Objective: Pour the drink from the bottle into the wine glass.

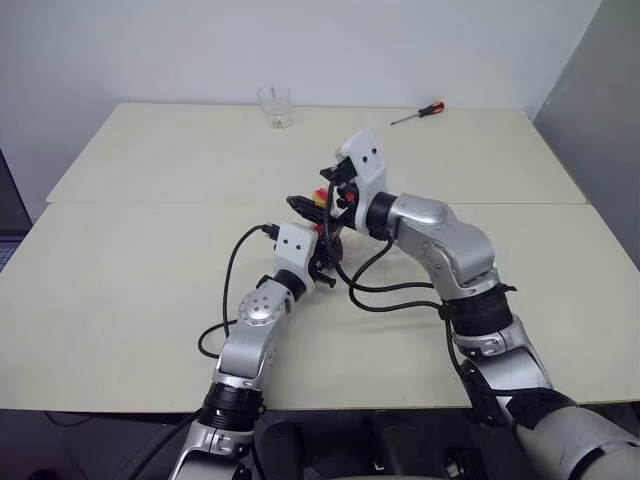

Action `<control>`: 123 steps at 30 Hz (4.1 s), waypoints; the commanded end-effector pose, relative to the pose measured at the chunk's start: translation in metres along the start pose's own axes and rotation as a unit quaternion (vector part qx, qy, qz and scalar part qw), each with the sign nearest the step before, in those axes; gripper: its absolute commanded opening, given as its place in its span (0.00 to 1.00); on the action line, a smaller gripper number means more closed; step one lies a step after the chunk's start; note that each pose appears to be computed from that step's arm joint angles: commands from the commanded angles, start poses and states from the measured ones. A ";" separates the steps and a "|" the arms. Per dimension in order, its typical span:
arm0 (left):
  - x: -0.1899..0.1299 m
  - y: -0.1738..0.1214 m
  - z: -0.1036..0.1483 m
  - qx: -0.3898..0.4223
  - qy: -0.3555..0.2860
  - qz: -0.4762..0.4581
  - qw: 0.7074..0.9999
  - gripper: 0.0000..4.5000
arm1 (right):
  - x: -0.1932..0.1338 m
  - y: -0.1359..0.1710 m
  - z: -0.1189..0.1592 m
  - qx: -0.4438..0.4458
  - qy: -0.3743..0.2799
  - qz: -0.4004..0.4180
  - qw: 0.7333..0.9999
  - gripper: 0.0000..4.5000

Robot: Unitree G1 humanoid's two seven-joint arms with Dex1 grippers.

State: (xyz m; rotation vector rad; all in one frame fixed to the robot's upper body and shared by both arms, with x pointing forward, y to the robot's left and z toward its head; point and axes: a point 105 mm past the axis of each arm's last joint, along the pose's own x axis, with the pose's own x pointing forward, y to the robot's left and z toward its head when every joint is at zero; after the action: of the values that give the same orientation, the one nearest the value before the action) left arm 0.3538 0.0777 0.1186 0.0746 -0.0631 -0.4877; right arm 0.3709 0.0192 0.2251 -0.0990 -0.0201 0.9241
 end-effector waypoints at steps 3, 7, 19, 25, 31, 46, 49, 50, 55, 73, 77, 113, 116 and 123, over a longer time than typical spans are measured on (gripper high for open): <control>-0.001 -0.003 0.021 0.011 -0.038 -0.003 0.999 0.17 | 0.004 -0.008 0.014 -0.013 -0.027 -0.016 0.999 1.00; -0.002 -0.001 0.021 0.013 -0.039 0.000 0.999 0.17 | 0.008 -0.015 0.011 -0.006 -0.026 -0.029 0.999 1.00; -0.001 0.000 0.024 0.018 -0.043 0.001 0.999 0.17 | 0.000 -0.026 0.015 -0.013 -0.031 -0.045 0.998 1.00; 0.002 0.001 0.025 0.018 -0.045 -0.001 0.999 0.17 | -0.007 -0.030 0.014 -0.018 -0.028 -0.049 0.998 1.00; 0.003 0.001 0.025 0.018 -0.046 -0.001 0.999 0.17 | -0.017 -0.027 0.011 -0.018 -0.023 -0.049 0.998 1.00; 0.004 0.001 0.025 0.020 -0.046 -0.003 0.999 0.17 | -0.034 -0.019 0.009 -0.026 -0.013 -0.048 0.998 1.00; 0.004 0.001 0.025 0.021 -0.046 -0.003 0.999 0.17 | -0.036 -0.018 0.009 -0.027 -0.011 -0.046 0.999 1.00; 0.003 0.001 0.025 0.021 -0.046 -0.003 0.999 0.17 | -0.037 -0.018 0.008 -0.028 -0.010 -0.045 0.999 1.00; 0.004 0.001 0.024 0.021 -0.045 -0.003 0.999 0.17 | -0.039 -0.015 0.007 -0.030 -0.006 -0.037 0.999 1.00; 0.003 0.001 0.025 0.021 -0.045 -0.001 0.999 0.17 | -0.040 -0.002 0.006 -0.037 -0.005 0.000 0.999 0.32; 0.003 0.001 0.025 0.021 -0.044 -0.001 0.999 0.17 | -0.040 -0.001 0.005 -0.038 -0.004 0.003 0.999 0.26; 0.001 0.001 0.023 0.021 -0.041 -0.003 0.999 0.16 | -0.046 0.004 0.015 -0.079 -0.042 0.032 0.995 0.26; 0.000 0.001 0.023 0.021 -0.041 -0.002 0.999 0.16 | -0.046 0.007 0.015 -0.078 -0.041 0.037 0.995 0.26; 0.000 0.001 0.023 0.021 -0.041 -0.002 0.999 0.16 | -0.045 0.008 0.013 -0.076 -0.040 0.039 0.996 0.66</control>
State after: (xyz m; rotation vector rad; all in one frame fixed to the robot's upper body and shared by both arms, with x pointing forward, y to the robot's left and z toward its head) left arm 0.3546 0.0794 0.1248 0.0949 -0.0892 -0.4885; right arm 0.3459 -0.0158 0.2205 -0.1855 -0.0804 0.9733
